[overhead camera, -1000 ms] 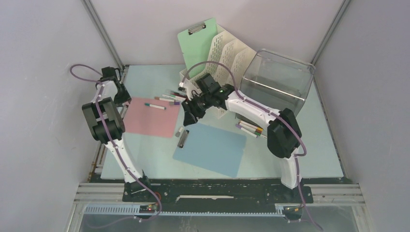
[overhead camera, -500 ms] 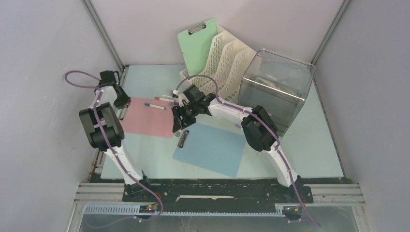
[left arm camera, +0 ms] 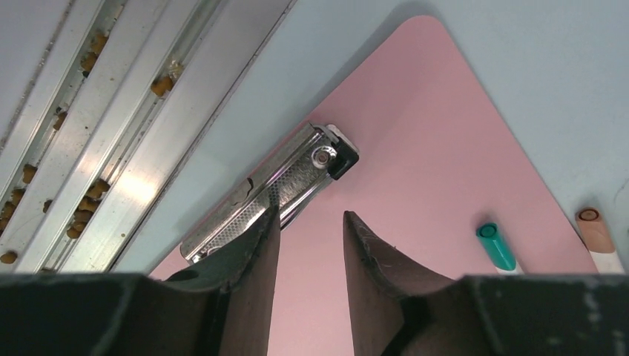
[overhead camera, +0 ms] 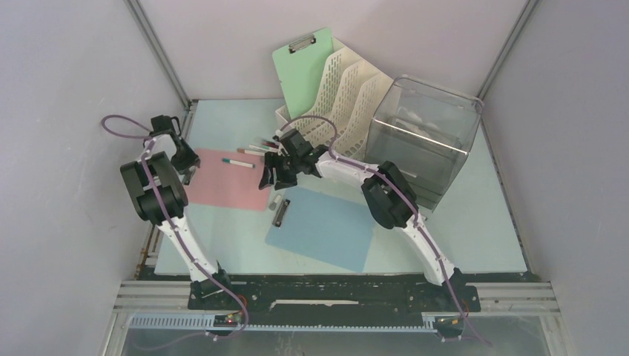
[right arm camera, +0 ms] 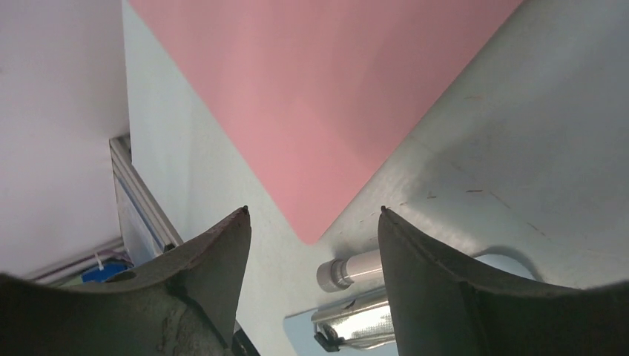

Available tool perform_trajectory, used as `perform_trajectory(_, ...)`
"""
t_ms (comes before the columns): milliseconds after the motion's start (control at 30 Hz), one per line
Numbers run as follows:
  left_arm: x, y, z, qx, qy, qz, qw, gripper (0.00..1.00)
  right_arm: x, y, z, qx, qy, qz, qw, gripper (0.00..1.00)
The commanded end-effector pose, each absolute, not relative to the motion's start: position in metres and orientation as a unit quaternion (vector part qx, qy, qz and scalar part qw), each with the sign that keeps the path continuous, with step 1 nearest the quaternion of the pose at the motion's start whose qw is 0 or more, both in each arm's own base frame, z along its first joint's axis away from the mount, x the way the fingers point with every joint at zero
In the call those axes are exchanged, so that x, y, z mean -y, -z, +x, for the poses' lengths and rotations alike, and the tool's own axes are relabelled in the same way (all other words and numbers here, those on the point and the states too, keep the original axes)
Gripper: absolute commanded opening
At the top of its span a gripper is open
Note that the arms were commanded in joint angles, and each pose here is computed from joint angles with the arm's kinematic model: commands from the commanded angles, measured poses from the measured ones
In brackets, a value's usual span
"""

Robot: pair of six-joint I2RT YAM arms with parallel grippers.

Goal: Organize the desk
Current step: Pick up the folder from the center of the board.

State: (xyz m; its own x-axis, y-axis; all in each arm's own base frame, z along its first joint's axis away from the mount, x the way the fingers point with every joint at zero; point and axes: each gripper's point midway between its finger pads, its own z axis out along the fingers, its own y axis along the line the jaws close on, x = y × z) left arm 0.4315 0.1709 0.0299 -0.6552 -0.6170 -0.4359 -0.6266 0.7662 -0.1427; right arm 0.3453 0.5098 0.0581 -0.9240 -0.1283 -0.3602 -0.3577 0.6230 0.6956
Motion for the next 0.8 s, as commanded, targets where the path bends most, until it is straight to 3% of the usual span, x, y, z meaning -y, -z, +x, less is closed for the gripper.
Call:
perform_trajectory(0,-0.171,-0.037,0.434,-0.911,-0.004,-0.343,0.229,0.40,-0.517,-0.063,0.363,-0.894,-0.412,-0.082,0.154,0.72)
perform_trajectory(467,-0.169,-0.036,0.433,-0.921,0.000,-0.328,0.209,0.39,-0.532,-0.036,0.350,-0.892,-0.445,-0.021,0.078,0.73)
perform_trajectory(767,-0.168,-0.035,0.430,-0.928,0.003,-0.317,0.197,0.38,-0.544,-0.068,0.362,-0.857,-0.510,-0.015,0.074,0.73)
